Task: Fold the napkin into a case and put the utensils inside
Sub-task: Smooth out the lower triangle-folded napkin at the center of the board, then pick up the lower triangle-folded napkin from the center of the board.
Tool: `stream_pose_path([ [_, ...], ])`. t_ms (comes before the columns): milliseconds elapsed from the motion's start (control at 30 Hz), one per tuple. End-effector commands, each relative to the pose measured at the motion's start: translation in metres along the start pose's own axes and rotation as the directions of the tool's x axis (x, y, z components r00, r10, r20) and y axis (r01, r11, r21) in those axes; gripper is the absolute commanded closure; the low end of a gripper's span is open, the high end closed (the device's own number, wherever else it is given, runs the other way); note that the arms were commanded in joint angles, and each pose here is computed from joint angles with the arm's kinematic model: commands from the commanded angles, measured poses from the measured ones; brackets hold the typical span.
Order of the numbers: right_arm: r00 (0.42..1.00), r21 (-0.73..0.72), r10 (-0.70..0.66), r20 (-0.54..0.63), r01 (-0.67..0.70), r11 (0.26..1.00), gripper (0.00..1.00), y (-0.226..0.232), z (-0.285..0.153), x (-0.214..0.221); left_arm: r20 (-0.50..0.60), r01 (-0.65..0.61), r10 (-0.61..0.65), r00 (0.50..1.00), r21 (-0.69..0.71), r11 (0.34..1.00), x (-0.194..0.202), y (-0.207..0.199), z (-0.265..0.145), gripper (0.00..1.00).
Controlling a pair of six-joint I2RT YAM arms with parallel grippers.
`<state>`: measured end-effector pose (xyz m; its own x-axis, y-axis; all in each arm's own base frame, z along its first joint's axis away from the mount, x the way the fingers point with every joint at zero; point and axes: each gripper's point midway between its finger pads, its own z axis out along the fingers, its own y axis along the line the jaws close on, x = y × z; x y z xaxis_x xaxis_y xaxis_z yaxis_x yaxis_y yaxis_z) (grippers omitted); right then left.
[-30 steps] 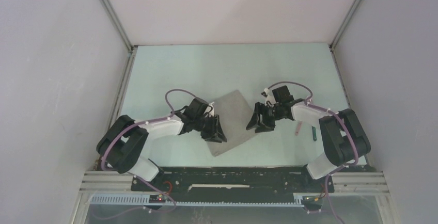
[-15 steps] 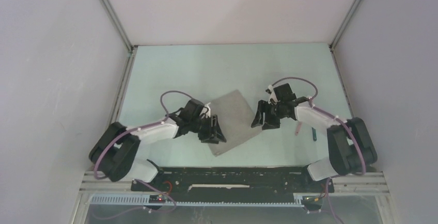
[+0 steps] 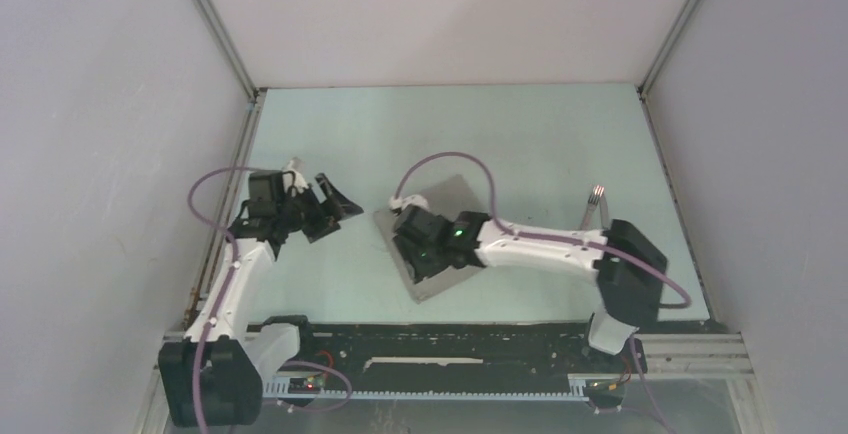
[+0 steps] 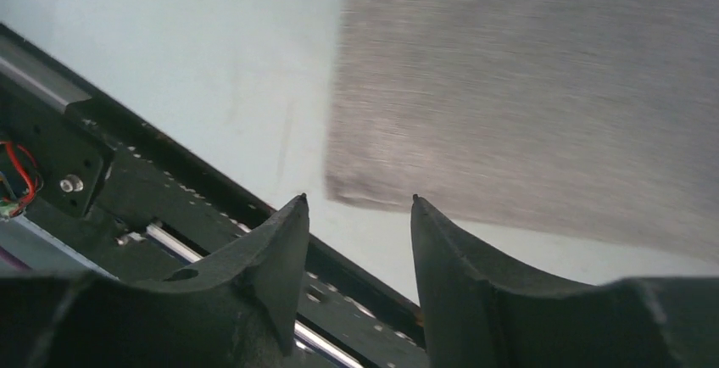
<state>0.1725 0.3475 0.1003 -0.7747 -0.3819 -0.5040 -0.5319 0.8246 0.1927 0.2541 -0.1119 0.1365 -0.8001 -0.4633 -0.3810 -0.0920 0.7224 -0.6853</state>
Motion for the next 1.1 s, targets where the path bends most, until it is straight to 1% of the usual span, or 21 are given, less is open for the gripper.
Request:
stream_pose_path([
  [0, 0.998, 0.038, -0.061, -0.011, 0.061, 0.997, 0.44, 0.035, 0.019, 0.000, 0.076, 0.041, -0.042, 0.996, 0.006, 0.999, -0.017, 0.009, -0.023, 0.14],
  [167, 0.992, -0.009, -0.093, -0.081, 0.093, 0.996, 0.36, 0.058, 0.045, 0.013, 0.079, 0.046, -0.049, 0.996, 0.038, 0.998, -0.020, 0.005, -0.023, 0.14],
  [233, 0.989, -0.006, -0.099, -0.110, 0.099, 0.995, 0.34, 0.061, 0.053, 0.019, 0.079, 0.050, -0.053, 0.995, 0.039, 0.998, -0.019, 0.007, -0.020, 0.14],
  [367, 0.988, -0.001, -0.095, -0.125, 0.096, 0.995, 0.31, 0.062, 0.064, 0.024, 0.068, 0.058, -0.061, 0.996, 0.046, 0.997, -0.017, 0.011, -0.015, 0.13],
  [500, 0.988, 0.024, -0.084, -0.126, 0.088, 0.996, 0.30, 0.054, 0.068, 0.024, 0.067, 0.055, -0.058, 0.996, 0.053, 0.997, -0.017, 0.010, -0.014, 0.14],
  [767, 0.988, 0.066, -0.067, -0.140, 0.077, 0.995, 0.35, 0.037, 0.076, 0.033, 0.068, 0.049, -0.053, 0.996, 0.059, 0.997, -0.018, 0.009, -0.014, 0.13],
  [1067, 0.987, 0.070, -0.033, -0.156, 0.045, 0.997, 0.32, 0.026, 0.083, 0.039, 0.061, 0.057, -0.061, 0.996, 0.059, 0.997, -0.016, 0.012, -0.010, 0.13],
])
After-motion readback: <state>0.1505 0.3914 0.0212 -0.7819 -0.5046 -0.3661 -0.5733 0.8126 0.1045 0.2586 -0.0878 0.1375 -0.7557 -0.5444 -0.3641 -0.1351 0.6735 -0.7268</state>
